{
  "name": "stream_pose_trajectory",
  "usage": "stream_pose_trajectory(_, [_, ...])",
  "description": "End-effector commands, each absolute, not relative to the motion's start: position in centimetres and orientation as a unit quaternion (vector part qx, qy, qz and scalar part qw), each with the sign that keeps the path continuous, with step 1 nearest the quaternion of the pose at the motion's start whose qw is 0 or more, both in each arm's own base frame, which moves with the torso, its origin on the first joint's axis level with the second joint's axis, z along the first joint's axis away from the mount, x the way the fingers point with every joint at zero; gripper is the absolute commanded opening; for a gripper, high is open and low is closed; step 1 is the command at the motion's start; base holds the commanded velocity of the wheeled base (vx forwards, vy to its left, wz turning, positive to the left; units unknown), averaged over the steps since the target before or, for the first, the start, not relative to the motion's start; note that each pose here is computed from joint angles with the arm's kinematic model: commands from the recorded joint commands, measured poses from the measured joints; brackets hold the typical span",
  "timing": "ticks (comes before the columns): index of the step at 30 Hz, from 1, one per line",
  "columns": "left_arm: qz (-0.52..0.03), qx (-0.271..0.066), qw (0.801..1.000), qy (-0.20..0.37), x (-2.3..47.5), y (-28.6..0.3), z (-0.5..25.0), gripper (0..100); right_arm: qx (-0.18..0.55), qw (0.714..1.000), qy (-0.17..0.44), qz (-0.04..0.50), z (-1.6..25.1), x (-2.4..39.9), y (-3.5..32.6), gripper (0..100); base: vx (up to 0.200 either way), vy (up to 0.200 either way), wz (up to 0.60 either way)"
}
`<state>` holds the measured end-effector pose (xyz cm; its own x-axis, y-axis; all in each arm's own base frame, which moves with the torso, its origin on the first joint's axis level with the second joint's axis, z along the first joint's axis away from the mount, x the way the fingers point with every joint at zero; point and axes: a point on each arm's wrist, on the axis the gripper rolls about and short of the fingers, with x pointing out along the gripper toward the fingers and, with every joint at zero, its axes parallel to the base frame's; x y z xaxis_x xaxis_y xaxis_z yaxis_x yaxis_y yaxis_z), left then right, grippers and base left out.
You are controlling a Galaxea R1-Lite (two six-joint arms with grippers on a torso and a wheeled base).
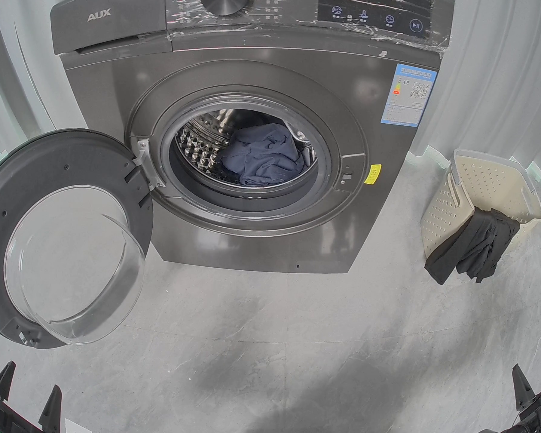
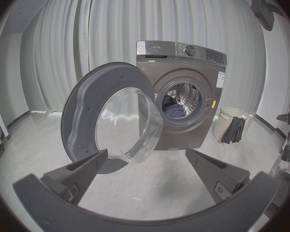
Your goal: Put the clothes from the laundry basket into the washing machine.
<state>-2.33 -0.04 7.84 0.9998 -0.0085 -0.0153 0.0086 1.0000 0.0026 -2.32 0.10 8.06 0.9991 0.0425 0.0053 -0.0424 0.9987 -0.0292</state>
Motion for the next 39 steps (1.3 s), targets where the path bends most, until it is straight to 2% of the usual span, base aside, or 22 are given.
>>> stream_pose_trajectory(1, [-0.004, 0.001, 1.0, 0.008, -2.32, -0.04, 7.5, 100, 0.001, 1.0, 0.001, 0.025, 7.56, -2.29, 0.1, 100, 0.0, -0.2, 0.0])
stream_pose_trajectory(39, [-0.002, 0.002, 1.0, 0.003, -2.29, -0.03, 7.56, 100, -0.005, 1.0, 0.001, 0.025, 7.56, -2.29, 0.1, 100, 0.0, -0.195, 0.0])
